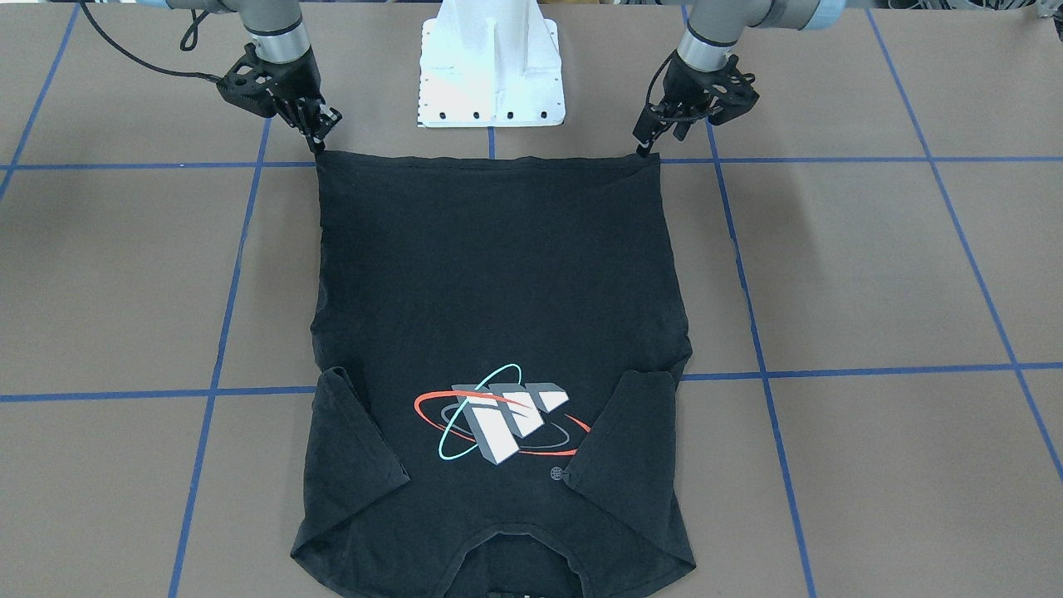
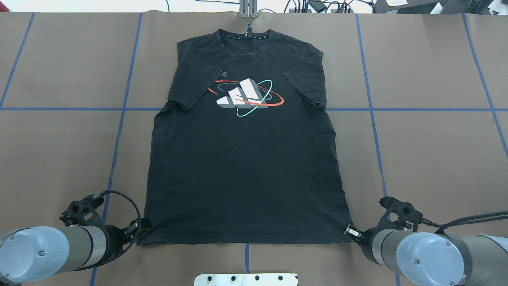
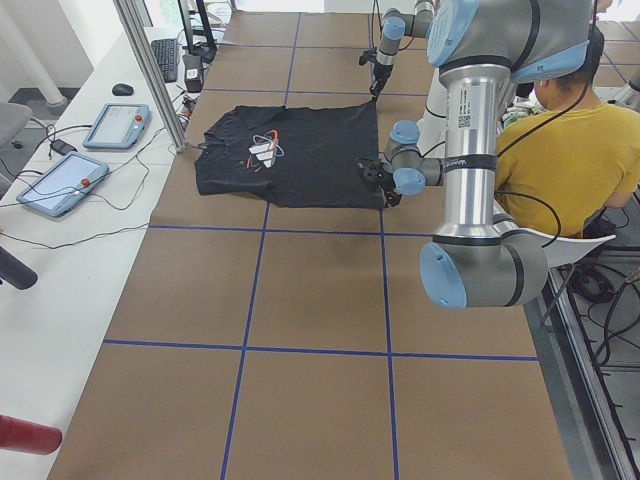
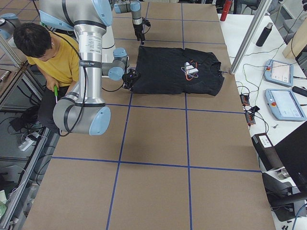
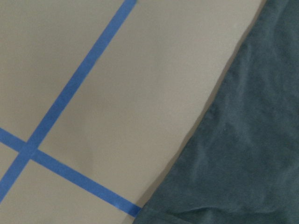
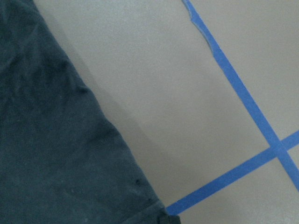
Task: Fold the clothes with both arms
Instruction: 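Grasp the near hem corners with both grippers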
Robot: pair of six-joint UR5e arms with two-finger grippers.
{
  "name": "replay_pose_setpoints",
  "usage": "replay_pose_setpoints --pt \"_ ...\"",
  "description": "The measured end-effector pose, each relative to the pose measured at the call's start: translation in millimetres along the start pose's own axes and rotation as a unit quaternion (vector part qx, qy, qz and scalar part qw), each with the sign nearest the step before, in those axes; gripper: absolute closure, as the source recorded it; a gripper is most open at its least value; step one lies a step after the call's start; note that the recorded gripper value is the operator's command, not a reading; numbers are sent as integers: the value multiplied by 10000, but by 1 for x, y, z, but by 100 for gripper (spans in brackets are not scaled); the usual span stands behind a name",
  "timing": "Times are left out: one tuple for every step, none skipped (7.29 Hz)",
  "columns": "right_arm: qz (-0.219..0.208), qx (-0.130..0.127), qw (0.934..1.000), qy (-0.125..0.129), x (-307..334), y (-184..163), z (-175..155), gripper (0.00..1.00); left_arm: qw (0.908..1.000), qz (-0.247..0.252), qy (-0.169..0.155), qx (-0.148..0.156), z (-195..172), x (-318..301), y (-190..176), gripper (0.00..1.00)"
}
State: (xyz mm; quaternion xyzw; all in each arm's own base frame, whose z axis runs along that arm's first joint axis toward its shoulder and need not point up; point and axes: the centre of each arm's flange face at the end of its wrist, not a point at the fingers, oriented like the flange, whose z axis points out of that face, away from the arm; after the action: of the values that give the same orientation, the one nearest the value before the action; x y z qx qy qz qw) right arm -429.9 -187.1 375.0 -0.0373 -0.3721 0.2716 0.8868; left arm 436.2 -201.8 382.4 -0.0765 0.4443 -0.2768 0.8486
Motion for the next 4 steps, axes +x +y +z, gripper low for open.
replay_pose_setpoints --pt "-4 -3 10000 5 0 0 0 100 10000 -12 -2 -20 4 -2 2 19" --pt "-6 -4 10000 8 0 0 1 100 10000 -12 -19 -21 8 -3 2 24" --pt "-7 -6 10000 8 0 1 1 100 10000 -9 -38 -18 10 -4 2 28" --pt "-9 -7 10000 7 0 1 1 100 10000 -4 -58 -14 14 -5 2 30"
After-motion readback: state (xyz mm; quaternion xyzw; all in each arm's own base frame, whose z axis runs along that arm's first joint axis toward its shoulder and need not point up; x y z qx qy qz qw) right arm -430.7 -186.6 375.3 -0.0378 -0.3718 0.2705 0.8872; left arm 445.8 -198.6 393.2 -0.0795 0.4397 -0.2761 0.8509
